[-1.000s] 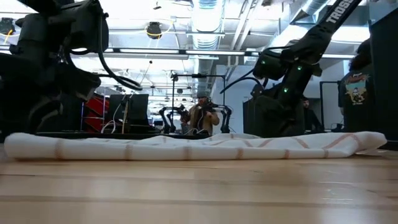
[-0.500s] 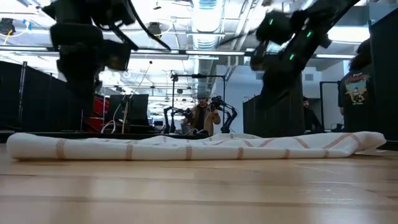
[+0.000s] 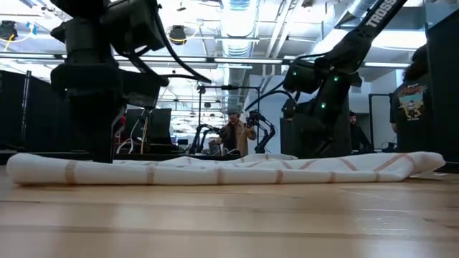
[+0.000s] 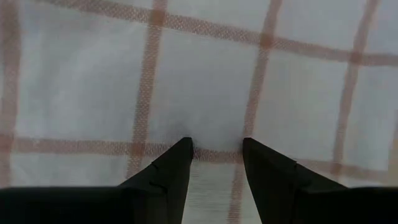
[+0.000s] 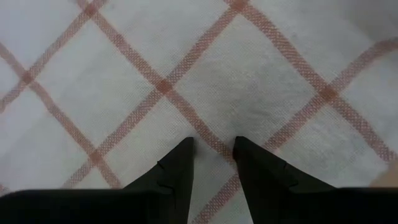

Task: Roll towel
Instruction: Roll the white checkered towel

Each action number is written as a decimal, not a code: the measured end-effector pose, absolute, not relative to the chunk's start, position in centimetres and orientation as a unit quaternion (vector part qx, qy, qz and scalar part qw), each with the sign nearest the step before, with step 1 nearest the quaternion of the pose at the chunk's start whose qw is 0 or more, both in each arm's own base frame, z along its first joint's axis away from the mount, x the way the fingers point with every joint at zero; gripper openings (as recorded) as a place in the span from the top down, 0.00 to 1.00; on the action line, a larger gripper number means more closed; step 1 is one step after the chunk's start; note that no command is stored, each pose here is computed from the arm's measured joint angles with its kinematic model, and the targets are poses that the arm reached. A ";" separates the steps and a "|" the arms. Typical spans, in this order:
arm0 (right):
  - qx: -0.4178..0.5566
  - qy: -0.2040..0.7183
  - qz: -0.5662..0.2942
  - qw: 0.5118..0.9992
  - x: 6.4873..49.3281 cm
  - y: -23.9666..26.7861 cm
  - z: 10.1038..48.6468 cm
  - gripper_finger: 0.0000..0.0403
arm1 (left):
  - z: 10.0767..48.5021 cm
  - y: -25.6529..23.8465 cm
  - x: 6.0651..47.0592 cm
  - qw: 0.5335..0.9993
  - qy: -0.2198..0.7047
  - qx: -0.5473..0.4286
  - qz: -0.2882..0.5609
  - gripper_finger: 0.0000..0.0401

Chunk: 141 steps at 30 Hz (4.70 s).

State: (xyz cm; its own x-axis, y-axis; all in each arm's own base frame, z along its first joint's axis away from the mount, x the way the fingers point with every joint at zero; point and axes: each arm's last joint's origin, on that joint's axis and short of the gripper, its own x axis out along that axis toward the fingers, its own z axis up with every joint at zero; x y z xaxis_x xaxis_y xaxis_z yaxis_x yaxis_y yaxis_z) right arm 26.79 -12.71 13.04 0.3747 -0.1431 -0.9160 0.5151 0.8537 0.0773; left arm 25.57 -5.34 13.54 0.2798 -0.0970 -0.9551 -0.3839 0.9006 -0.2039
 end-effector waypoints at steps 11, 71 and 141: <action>0.192 0.506 -0.241 0.805 25.7 -16.8 13.8 0.73 | 13.1 -8.9 24.4 0.765 0.616 -0.178 0.059 0.67; 0.154 0.552 -0.013 0.819 26.0 -0.6 17.8 0.73 | 18.9 6.2 20.7 0.794 0.576 -0.122 0.152 0.67; 0.098 0.552 0.059 0.826 26.2 9.6 14.1 0.73 | 13.4 -8.8 16.0 0.785 0.594 -0.150 0.089 0.67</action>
